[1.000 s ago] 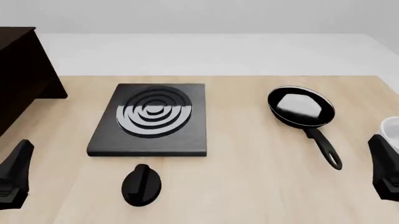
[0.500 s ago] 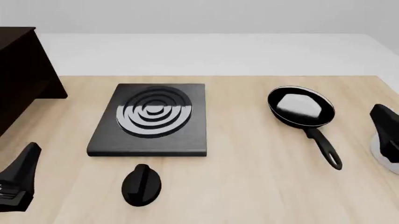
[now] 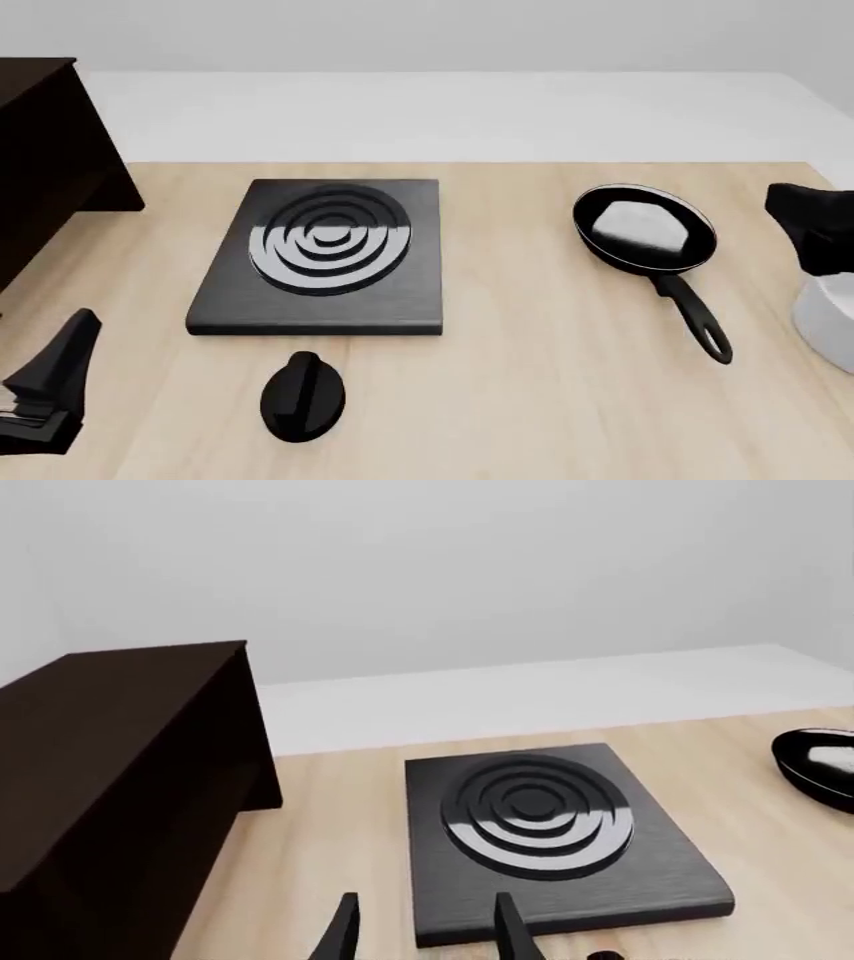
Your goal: Put the frying pan on the cabinet shelf.
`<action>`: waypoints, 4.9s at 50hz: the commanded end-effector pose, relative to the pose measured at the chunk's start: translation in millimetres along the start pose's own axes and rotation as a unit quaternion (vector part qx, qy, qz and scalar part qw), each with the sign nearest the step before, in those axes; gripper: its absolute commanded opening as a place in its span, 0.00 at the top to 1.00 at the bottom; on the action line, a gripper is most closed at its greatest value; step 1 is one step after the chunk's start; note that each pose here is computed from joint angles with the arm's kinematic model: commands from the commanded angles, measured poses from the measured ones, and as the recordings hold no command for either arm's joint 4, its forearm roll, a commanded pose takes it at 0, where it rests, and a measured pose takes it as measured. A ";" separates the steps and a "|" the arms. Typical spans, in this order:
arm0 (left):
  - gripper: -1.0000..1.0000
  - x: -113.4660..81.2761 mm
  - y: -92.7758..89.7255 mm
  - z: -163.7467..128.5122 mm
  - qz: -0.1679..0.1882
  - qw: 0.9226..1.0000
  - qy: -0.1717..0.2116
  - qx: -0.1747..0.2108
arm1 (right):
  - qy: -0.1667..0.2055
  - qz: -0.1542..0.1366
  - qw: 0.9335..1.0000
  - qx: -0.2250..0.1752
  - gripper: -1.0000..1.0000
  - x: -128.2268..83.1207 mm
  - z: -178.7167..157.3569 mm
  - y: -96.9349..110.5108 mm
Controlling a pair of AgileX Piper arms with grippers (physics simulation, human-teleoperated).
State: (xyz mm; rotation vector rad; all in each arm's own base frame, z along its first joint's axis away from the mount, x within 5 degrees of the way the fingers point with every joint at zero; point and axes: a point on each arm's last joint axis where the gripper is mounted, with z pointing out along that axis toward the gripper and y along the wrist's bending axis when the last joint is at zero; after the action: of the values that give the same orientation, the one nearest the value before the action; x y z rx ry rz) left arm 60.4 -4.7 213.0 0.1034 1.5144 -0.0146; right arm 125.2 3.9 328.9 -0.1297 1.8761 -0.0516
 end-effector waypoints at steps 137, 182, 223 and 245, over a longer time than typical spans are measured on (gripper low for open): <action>0.00 5.4 -4.7 13.1 0.004 0.999 0.039 0.032 | 0.290 -0.020 0.957 0.003 0.00 148.3 178.8 -15.1; 0.00 6.6 -5.7 16.9 -0.015 0.998 0.049 0.036 | 0.255 -0.032 0.966 0.006 1.00 136.4 155.0 -13.3; 0.00 -98.0 -2.1 41.7 -0.193 0.980 0.036 0.036 | 0.085 -0.051 0.995 -0.025 1.00 34.6 84.1 8.5; 0.00 -131.6 -20.9 73.2 -0.295 0.948 0.058 0.100 | 0.038 -0.046 0.995 -0.083 1.00 -40.0 85.0 32.6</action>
State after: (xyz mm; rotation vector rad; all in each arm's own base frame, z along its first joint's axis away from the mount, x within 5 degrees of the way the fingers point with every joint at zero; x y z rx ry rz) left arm 115.6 -27.5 331.0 -0.1827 1.6057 -0.5389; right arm 208.6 26.1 298.3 -0.3566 2.0285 -0.0661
